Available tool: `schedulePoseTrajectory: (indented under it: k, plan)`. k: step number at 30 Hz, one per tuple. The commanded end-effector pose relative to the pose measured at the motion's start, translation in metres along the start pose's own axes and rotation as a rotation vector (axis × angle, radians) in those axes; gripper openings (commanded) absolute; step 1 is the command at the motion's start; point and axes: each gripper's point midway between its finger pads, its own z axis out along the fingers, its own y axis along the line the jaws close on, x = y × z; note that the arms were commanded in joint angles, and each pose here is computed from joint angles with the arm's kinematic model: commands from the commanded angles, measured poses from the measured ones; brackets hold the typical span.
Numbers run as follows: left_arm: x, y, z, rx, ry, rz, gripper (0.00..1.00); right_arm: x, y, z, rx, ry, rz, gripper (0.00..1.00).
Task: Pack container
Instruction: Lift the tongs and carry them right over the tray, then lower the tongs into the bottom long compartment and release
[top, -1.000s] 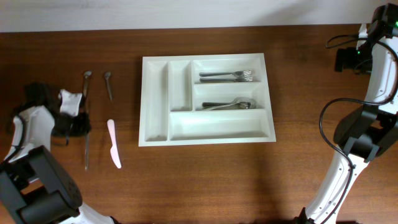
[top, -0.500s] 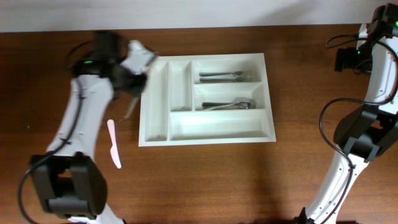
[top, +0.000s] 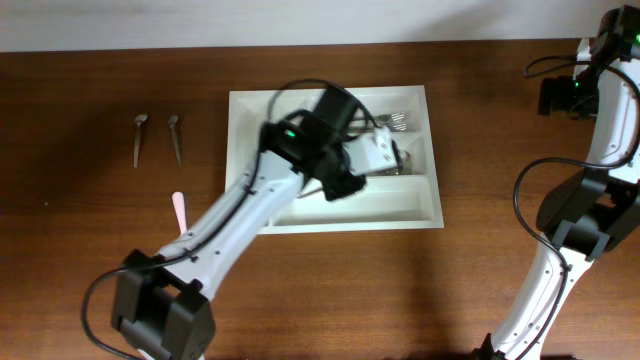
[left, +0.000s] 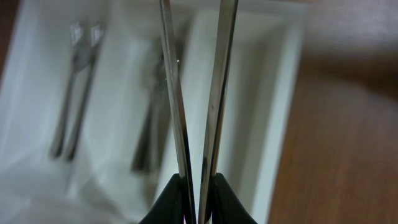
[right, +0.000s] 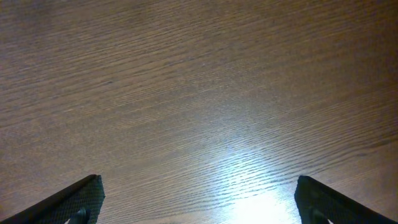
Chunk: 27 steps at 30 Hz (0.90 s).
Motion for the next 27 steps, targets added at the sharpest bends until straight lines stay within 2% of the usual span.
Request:
schedulePoseTrajectory:
  k: [1, 12, 27]
  plan:
    - [0.006, -0.014, 0.026, 0.032, 0.077, 0.073, 0.06, 0.002, -0.002, 0.003, -0.002, 0.009, 0.011, 0.99]
    - [0.049, -0.021, 0.079, 0.081, 0.265, 0.066, 0.06, 0.002, -0.002, 0.003, -0.002, 0.009, 0.011, 0.99]
    - [0.054, -0.024, 0.088, 0.11, 0.273, 0.116, 0.08, 0.002, -0.002, 0.003, -0.002, 0.009, 0.011, 0.99]
